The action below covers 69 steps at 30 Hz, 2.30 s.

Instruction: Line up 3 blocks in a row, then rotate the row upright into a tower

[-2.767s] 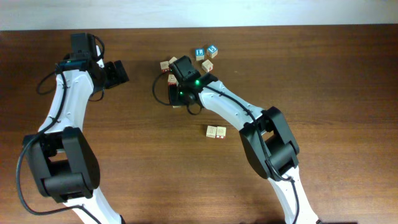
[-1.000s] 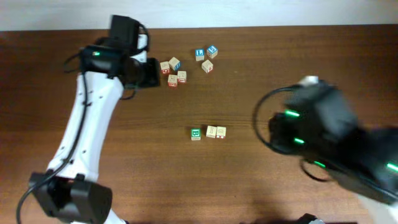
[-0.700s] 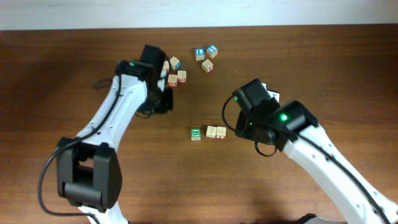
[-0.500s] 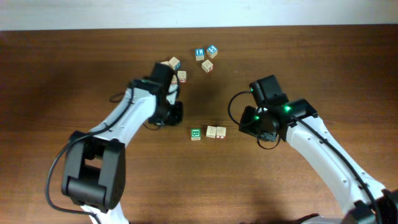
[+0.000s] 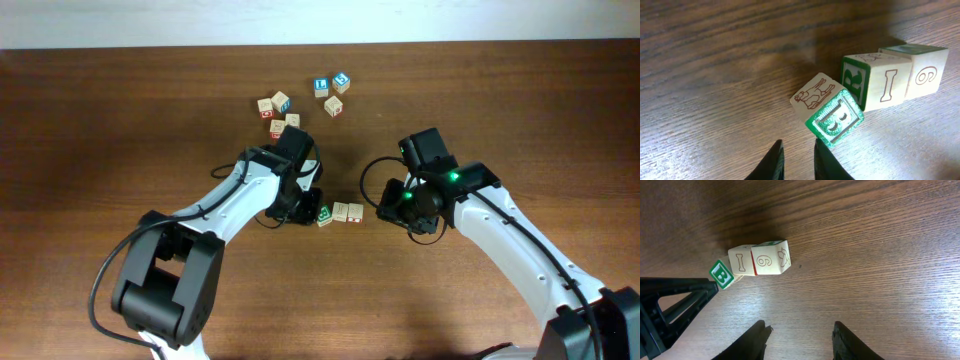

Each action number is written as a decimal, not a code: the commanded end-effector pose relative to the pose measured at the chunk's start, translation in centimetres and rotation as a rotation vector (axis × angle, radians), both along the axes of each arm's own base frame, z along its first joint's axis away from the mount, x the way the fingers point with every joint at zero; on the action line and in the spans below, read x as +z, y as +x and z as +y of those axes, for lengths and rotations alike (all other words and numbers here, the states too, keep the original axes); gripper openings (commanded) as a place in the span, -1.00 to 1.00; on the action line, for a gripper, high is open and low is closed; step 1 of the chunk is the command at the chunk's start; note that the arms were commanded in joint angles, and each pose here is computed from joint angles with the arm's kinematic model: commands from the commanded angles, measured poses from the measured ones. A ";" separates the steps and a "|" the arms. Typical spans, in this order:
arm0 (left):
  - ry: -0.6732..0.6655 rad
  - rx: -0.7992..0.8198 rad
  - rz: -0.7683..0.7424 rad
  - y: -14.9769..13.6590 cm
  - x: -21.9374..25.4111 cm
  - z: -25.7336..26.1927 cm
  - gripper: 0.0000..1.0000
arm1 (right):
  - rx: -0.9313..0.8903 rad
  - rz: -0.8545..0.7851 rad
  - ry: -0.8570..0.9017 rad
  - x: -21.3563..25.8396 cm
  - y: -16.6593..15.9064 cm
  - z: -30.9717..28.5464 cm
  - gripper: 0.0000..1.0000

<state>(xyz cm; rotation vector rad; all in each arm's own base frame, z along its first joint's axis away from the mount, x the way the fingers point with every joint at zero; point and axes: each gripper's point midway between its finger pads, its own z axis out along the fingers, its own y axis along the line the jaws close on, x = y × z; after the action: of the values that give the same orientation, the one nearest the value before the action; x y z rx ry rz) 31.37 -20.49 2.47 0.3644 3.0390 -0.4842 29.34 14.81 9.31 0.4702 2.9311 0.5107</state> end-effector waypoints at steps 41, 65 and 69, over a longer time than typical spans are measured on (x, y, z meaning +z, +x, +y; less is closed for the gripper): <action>0.080 0.061 -0.055 -1.3 0.8 -1.9 -1.00 | 0.012 0.010 -0.015 -0.4 -0.3 -0.3 -0.11; 0.083 0.058 -0.043 -1.3 0.1 -2.1 -1.00 | 0.032 0.001 -0.018 -0.4 -0.2 -0.2 -0.11; 0.077 0.058 -0.053 -1.0 2.0 -2.2 -1.00 | 0.032 0.001 -0.019 -0.4 -0.2 -0.3 -0.11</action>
<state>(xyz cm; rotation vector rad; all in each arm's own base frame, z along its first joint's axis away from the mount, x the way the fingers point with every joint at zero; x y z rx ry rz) 29.70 -22.29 2.97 0.3014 3.0374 -0.3271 29.25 14.77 9.24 0.4333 2.9375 0.5036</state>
